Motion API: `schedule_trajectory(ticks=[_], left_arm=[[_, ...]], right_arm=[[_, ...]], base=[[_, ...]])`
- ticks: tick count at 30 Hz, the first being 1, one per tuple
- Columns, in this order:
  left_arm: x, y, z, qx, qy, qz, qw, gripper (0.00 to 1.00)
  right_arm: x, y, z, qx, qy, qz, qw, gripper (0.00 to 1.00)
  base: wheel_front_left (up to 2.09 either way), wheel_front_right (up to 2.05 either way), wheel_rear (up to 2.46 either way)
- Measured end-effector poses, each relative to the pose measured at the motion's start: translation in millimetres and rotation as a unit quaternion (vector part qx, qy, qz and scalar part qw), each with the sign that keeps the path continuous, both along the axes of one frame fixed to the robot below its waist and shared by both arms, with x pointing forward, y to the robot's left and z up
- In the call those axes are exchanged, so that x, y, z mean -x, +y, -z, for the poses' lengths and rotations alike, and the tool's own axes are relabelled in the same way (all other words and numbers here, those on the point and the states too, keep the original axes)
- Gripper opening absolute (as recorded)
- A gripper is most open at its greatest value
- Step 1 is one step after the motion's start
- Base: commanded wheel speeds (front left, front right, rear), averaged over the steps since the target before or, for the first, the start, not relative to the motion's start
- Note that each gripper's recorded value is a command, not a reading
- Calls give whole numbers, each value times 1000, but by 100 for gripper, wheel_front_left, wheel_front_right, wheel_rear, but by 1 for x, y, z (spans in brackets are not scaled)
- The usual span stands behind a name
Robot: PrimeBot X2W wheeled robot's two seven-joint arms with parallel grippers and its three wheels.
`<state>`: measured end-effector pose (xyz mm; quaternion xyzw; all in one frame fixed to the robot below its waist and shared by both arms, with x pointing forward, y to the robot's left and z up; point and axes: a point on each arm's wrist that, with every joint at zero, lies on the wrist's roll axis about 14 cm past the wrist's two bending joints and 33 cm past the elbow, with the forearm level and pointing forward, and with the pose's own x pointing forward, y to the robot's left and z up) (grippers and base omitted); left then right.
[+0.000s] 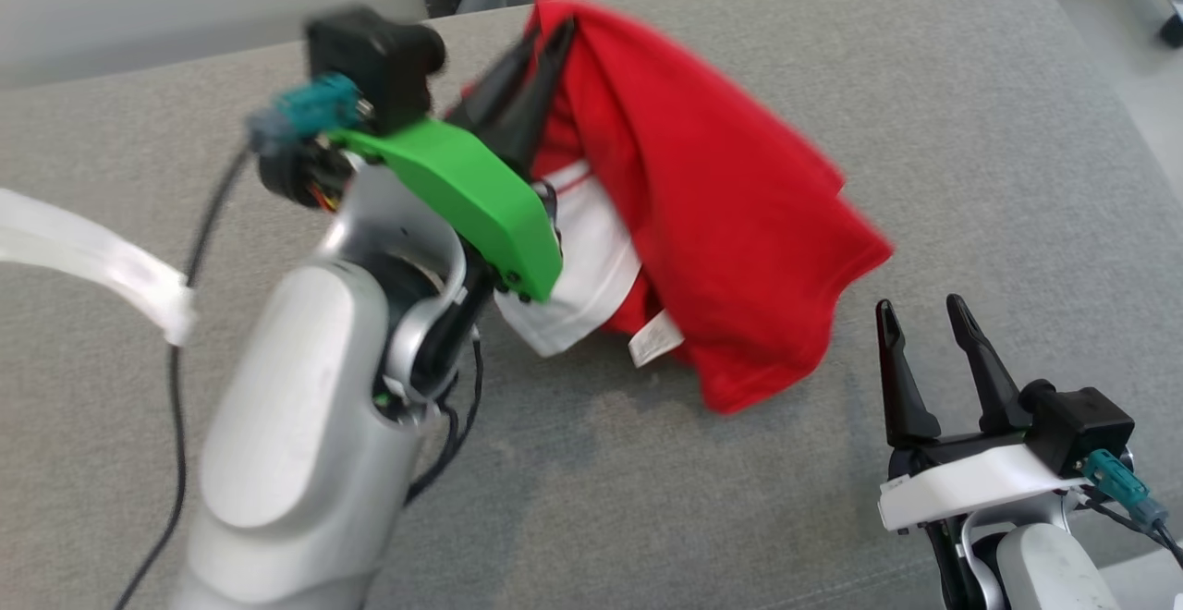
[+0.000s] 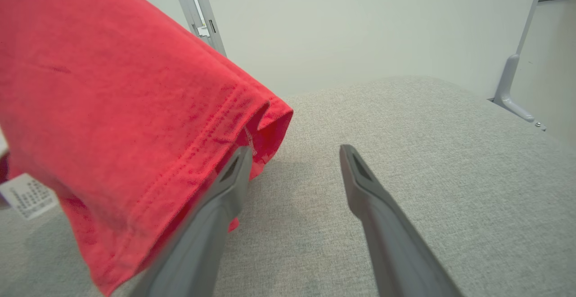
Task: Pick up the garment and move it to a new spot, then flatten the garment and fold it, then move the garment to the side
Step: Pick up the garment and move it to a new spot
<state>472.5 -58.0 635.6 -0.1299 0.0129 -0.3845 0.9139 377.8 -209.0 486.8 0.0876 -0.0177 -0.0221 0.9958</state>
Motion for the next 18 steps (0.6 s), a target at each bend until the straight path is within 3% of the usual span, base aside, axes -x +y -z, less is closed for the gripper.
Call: schedule_trajectory(ticks=[9, 15, 16, 17, 18], left_arm=[[21, -35, 145, -64, 149, 28, 986, 0], [38, -40, 185, -76, 183, 36, 980, 0], [40, -41, 186, -75, 182, 37, 980, 30], [40, -41, 186, -72, 182, 35, 980, 47], [40, -41, 185, -70, 181, 32, 981, 100]], right_arm=[[11, -12, 2, 2, 7, 20, 1000, 100], [14, -17, 1, 6, 6, 28, 1000, 100], [14, -18, 0, 7, 5, 29, 1000, 100], [14, -18, 0, 8, 5, 29, 1000, 100], [14, -18, -1, 9, 4, 28, 1000, 100]], base=[[0, 0, 0], [0, 0, 0], [0, 0, 0], [0, 0, 0], [0, 0, 0]])
